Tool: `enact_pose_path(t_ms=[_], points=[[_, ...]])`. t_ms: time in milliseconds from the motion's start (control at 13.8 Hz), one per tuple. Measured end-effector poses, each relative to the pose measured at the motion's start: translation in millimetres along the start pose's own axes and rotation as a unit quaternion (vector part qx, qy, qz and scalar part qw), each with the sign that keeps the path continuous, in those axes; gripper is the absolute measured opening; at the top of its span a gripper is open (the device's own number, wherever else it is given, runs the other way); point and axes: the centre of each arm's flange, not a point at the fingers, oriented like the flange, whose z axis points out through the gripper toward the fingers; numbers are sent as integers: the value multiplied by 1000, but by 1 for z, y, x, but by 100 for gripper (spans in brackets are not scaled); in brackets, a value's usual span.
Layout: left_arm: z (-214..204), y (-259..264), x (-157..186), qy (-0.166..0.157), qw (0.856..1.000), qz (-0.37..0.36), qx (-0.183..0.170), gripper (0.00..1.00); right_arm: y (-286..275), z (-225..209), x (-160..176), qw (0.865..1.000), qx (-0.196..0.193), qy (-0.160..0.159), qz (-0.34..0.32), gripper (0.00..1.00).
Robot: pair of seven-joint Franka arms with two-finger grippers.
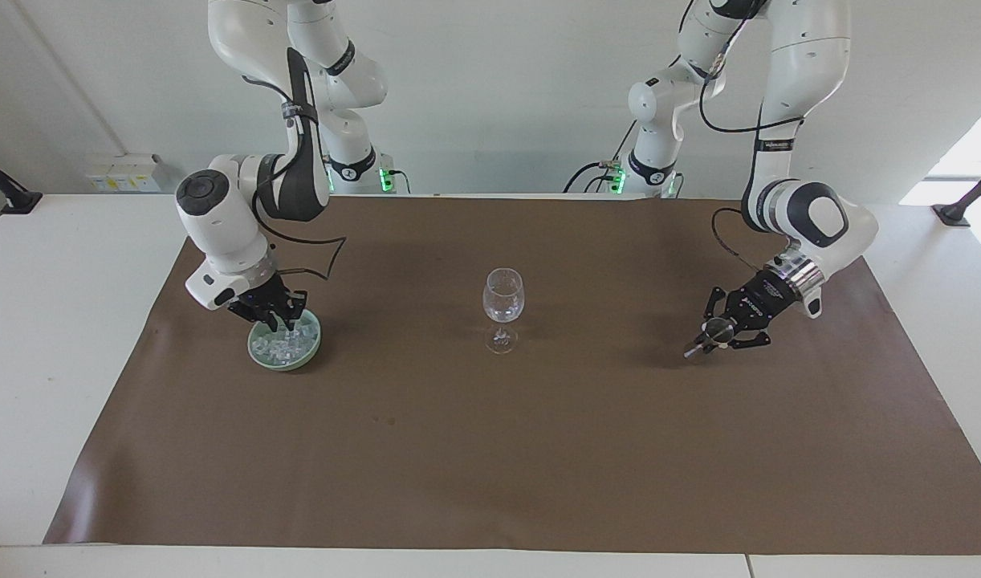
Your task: Pour wine and add ice with both arms
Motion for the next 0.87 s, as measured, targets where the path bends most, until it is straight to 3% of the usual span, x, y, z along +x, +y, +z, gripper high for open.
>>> enact_pose_path(t_ms=[217,433,578,867], points=[[-7,11,18,13,1000,-1,8,22,-1,-6,9,999,-5,38,-16,77],[-6,18,25,18,1000,-1,12,22,0,-5,12,998,-8,52,-32,78],[-9,21,27,28,999,6,15,22,0,1,13,998,-9,55,-36,63],[-17,25,34,39,999,9,13,22,-12,7,16,997,-10,57,-52,59]])
